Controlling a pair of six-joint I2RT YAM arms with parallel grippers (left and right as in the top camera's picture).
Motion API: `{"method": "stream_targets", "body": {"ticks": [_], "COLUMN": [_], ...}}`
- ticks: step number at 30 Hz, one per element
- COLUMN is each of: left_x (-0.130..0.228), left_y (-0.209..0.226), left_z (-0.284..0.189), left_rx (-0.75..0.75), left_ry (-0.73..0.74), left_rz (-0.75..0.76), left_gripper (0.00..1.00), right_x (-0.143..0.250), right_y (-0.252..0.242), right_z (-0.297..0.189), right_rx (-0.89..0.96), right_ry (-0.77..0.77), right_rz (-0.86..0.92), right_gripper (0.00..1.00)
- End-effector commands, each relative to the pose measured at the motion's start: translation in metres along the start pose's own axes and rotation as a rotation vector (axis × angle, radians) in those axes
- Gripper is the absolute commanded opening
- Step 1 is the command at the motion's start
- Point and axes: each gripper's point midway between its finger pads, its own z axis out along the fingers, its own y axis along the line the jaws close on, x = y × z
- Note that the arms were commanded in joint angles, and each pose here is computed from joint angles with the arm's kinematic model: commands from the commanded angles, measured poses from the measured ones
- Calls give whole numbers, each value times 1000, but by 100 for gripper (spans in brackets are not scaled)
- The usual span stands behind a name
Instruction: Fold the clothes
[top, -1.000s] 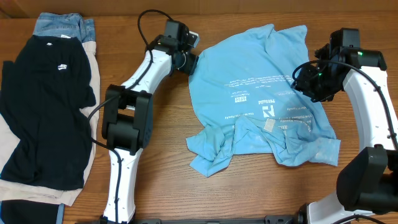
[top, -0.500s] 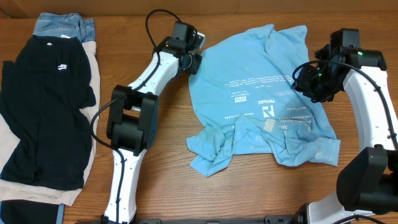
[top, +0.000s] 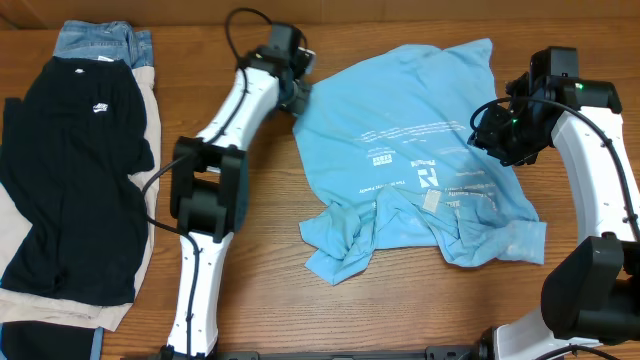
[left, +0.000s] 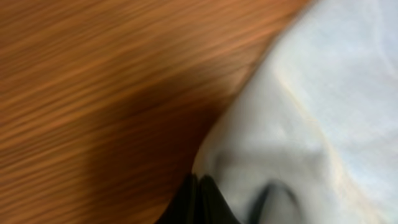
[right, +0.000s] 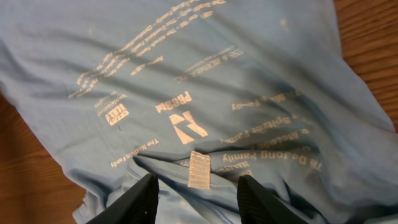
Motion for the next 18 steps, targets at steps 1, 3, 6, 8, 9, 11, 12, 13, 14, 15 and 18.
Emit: {"method": "stream_targets", "body": {"ticks": [1,3,6,8,9,11,12,13,14,15,18], "left_x": [-21,-19,-14,-8,-5,9,13,18,21,25,32], "left_y": [62,82,113,132,142,167,174,181,186,191,200], "left_z": [-43,-64,-96,-115,-124,-148,-154,-159,-163,-164,-166], "left_rx": [-175,-237,-348,-419,-456,-556,-582,-604,-621,-626,-626], "left_ry": [-28,-8,21,43,56,101,116,132,142,152,156], "left_rz": [-81,-98,-123,-137,-145,-162,-167,-171,-176,-184,-238], "left_gripper": [4,4,4,4,4,4,4,4,4,4,46], "right_x": [-4,-2,3,7,9,14,16,18,21,24,32], "right_y": [8,10,13,16,18,25,28,32,36,40,53], "right_z": [-10,-9,-8,-7,-7,-5,-4,-3,-2,-1,2], "right_rx": [-12,-13,-11,-10,-10,-11,-12,-13,-14,-15,-18], "right_ry": [-29,-24,-6,4,9,21,26,33,37,43,59], "right_rz": [-23,-29,-38,-45,-52,-72,-81,-92,-103,-116,-155], "right_gripper": [45,45,45,45,45,46,46,46,46,46,47]}}
